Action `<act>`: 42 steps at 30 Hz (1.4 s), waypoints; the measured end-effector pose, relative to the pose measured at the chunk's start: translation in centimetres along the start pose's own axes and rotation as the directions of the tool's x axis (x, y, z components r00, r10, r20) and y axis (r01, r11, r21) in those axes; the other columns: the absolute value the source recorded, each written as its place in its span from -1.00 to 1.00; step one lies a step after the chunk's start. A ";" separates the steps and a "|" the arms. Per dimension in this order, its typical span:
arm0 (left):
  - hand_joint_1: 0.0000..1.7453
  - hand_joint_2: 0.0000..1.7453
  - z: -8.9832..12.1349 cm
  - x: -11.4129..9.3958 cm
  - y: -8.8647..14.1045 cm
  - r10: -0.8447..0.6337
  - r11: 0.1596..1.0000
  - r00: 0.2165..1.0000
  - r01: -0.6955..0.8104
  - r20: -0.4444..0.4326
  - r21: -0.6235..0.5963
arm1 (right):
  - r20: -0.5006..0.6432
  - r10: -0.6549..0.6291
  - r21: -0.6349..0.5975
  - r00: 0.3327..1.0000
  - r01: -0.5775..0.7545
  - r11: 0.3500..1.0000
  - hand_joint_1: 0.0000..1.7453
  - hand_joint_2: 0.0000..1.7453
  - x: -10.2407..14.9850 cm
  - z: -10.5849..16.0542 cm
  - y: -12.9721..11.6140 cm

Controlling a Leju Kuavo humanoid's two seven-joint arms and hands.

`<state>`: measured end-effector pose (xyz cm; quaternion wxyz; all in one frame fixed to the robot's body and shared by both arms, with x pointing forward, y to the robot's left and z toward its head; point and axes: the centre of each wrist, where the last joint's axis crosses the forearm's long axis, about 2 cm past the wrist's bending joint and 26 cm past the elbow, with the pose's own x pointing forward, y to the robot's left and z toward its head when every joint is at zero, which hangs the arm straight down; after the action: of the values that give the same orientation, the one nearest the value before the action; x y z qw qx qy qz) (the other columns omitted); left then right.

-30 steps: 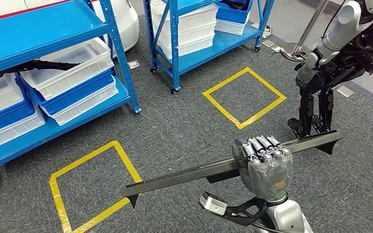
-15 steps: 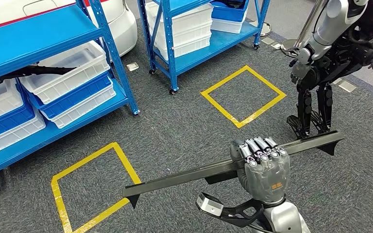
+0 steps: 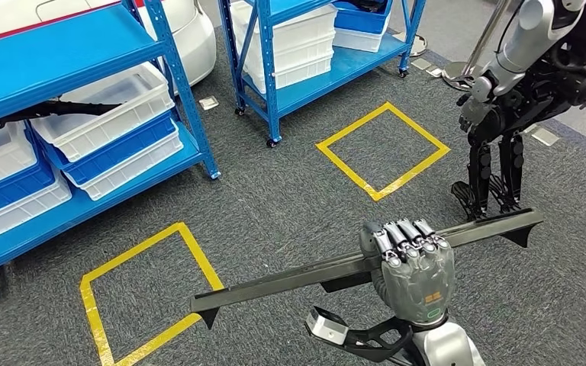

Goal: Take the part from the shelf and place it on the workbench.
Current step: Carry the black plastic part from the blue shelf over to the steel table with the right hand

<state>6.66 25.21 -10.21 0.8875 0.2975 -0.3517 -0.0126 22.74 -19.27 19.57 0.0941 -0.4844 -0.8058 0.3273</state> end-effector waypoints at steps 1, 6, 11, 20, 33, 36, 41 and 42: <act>-1.00 1.00 0.0 0.0 0.0 -0.001 1.000 1.000 0.001 -0.001 -0.001 | -0.001 0.000 -0.001 1.000 0.000 1.000 1.00 1.00 0.1 0.0 0.0; -1.00 1.00 0.0 0.1 0.0 -0.004 1.000 1.000 0.004 0.001 -0.004 | -0.003 0.002 -0.004 1.000 -0.002 1.000 1.00 1.00 0.2 0.0 -0.2; -1.00 1.00 0.0 0.1 -0.1 -0.005 1.000 1.000 0.005 0.003 -0.005 | -0.002 0.004 -0.006 1.000 -0.004 1.000 1.00 1.00 0.2 0.0 -0.3; -1.00 1.00 0.0 0.1 0.0 -0.007 1.000 1.000 0.007 0.007 -0.006 | -0.006 -0.002 -0.005 1.000 0.002 1.000 1.00 1.00 0.3 -0.1 -0.3; -1.00 1.00 0.0 0.1 0.0 -0.007 1.000 1.000 0.007 0.009 -0.006 | -0.014 -0.047 -0.021 0.999 0.047 0.999 1.00 1.00 0.5 -0.3 -0.6; -1.00 1.00 -0.1 0.0 0.1 -0.009 1.000 1.000 0.009 0.009 -0.005 | -0.011 -0.053 -0.025 0.999 0.052 0.998 1.00 1.00 0.6 -0.4 -0.7; -1.00 1.00 0.0 0.0 0.0 -0.009 1.000 1.000 0.009 0.012 -0.006 | -0.007 -0.052 -0.032 0.999 0.052 0.998 1.00 1.00 0.6 -0.5 -0.9; -1.00 1.00 0.0 0.0 0.0 -0.009 1.000 1.000 0.009 0.013 -0.007 | -0.007 -0.052 -0.034 0.999 0.052 0.998 1.00 1.00 0.6 -0.5 -0.9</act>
<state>6.66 25.17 -10.20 0.8862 0.2957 -0.3562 -0.0197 22.02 -18.82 20.44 0.0974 -0.4661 -0.8231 0.3094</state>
